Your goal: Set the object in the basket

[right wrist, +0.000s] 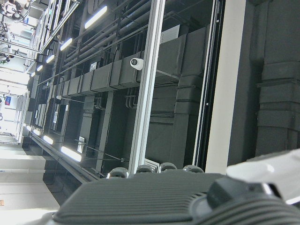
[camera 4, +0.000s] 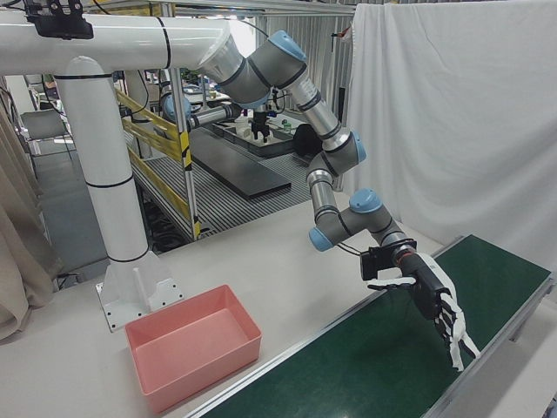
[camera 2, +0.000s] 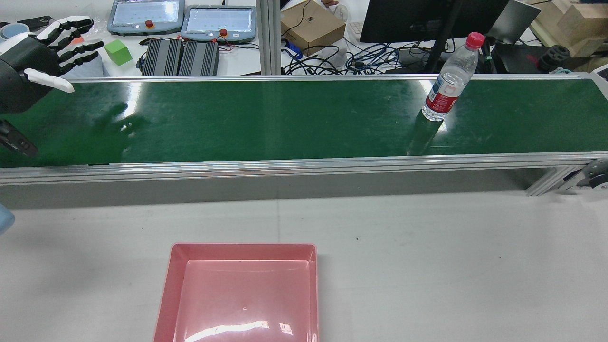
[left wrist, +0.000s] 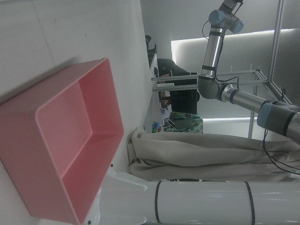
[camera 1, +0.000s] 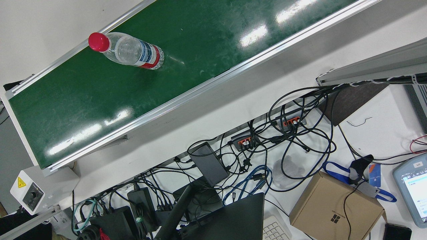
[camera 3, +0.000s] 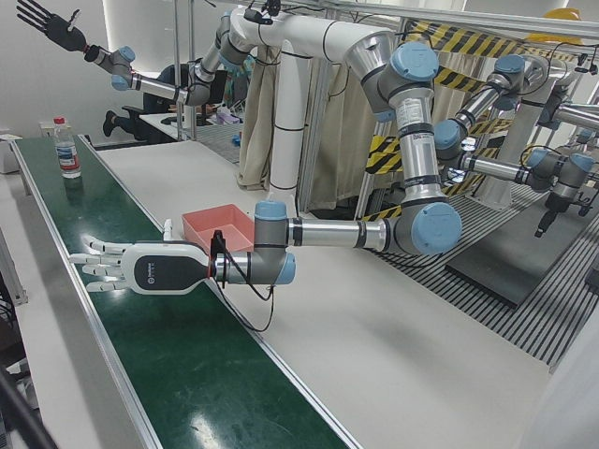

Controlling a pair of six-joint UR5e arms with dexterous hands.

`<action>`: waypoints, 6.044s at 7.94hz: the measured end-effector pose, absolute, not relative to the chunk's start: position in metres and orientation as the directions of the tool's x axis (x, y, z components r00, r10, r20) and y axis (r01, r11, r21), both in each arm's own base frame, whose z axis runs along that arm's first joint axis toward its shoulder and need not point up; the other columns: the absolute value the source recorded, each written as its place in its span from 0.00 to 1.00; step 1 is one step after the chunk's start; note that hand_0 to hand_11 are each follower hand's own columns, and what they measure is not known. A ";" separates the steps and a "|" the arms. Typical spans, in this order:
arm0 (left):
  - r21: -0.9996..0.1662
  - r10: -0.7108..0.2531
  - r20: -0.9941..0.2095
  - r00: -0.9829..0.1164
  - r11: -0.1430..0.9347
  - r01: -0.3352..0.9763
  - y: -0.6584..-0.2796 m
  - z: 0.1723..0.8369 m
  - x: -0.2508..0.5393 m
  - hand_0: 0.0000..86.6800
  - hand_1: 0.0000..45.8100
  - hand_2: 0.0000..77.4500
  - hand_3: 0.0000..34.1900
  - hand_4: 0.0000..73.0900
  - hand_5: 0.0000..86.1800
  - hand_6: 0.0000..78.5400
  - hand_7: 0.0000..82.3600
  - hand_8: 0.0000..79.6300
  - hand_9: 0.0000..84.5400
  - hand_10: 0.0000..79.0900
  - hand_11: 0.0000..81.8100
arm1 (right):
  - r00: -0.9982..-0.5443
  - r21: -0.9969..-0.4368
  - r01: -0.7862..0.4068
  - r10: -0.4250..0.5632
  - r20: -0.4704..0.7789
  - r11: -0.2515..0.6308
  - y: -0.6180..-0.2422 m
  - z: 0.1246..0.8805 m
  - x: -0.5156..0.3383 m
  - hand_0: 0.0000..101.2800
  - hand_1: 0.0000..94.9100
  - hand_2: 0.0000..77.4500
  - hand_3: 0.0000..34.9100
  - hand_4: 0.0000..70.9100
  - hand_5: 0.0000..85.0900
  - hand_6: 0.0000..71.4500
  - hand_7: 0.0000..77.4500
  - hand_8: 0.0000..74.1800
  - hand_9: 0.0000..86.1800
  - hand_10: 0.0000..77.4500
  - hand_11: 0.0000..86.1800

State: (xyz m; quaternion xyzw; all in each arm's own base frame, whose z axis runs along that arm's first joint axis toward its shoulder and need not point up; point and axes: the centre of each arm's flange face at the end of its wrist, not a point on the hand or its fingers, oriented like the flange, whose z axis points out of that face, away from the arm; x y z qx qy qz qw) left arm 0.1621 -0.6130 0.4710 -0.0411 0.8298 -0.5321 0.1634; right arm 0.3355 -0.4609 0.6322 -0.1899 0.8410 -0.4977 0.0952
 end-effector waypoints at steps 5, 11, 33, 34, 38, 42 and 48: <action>-0.896 -0.244 -0.226 -0.943 0.431 0.103 -0.613 0.470 0.162 0.69 0.23 0.01 0.25 0.01 0.29 0.06 0.02 0.13 0.14 0.03 0.09 | -0.910 -0.873 -0.225 -0.414 0.029 0.433 -0.461 0.632 0.336 0.00 0.00 0.01 0.01 0.01 0.00 0.00 0.01 0.00 0.00 0.00 0.00; -0.896 -0.245 -0.226 -0.943 0.432 0.103 -0.613 0.470 0.163 0.69 0.27 0.01 0.29 0.01 0.29 0.06 0.02 0.14 0.15 0.04 0.10 | -0.910 -0.873 -0.225 -0.414 0.029 0.433 -0.461 0.632 0.336 0.00 0.00 0.01 0.01 0.01 0.00 0.00 0.01 0.00 0.00 0.00 0.00; -0.908 -0.248 -0.230 -0.941 0.404 0.115 -0.613 0.472 0.160 0.70 0.30 0.01 0.24 0.01 0.30 0.09 0.03 0.16 0.15 0.05 0.09 | -0.910 -0.873 -0.225 -0.414 0.029 0.433 -0.461 0.632 0.336 0.00 0.00 0.01 0.00 0.01 0.00 0.00 0.01 0.00 0.00 0.00 0.00; -0.907 -0.247 -0.229 -0.941 0.406 0.115 -0.613 0.471 0.161 0.70 0.24 0.01 0.24 0.01 0.30 0.06 0.03 0.16 0.15 0.05 0.10 | -0.910 -0.873 -0.225 -0.414 0.029 0.433 -0.461 0.632 0.336 0.00 0.00 0.01 0.01 0.01 0.00 0.00 0.01 0.00 0.00 0.00 0.00; -0.908 -0.249 -0.231 -0.941 0.402 0.117 -0.616 0.459 0.164 0.69 0.23 0.01 0.26 0.02 0.30 0.08 0.03 0.14 0.14 0.06 0.10 | -0.910 -0.873 -0.225 -0.414 0.029 0.433 -0.461 0.632 0.336 0.00 0.00 0.01 0.00 0.01 0.00 0.00 0.01 0.00 0.00 0.00 0.00; -0.909 -0.251 -0.219 -0.943 0.405 0.104 -0.624 0.409 0.205 0.71 0.25 0.01 0.32 0.01 0.30 0.06 0.03 0.12 0.10 0.06 0.11 | -0.910 -0.873 -0.225 -0.414 0.029 0.433 -0.461 0.632 0.335 0.00 0.00 0.01 0.00 0.01 0.00 0.00 0.01 0.00 0.00 0.00 0.00; -0.909 -0.226 -0.227 -0.947 0.399 0.122 -0.609 0.402 0.254 0.70 0.23 0.01 0.38 0.01 0.28 0.06 0.03 0.14 0.12 0.06 0.11 | -0.910 -0.873 -0.225 -0.414 0.029 0.433 -0.461 0.632 0.336 0.00 0.00 0.01 0.01 0.01 0.00 0.00 0.01 0.00 0.00 0.00 0.00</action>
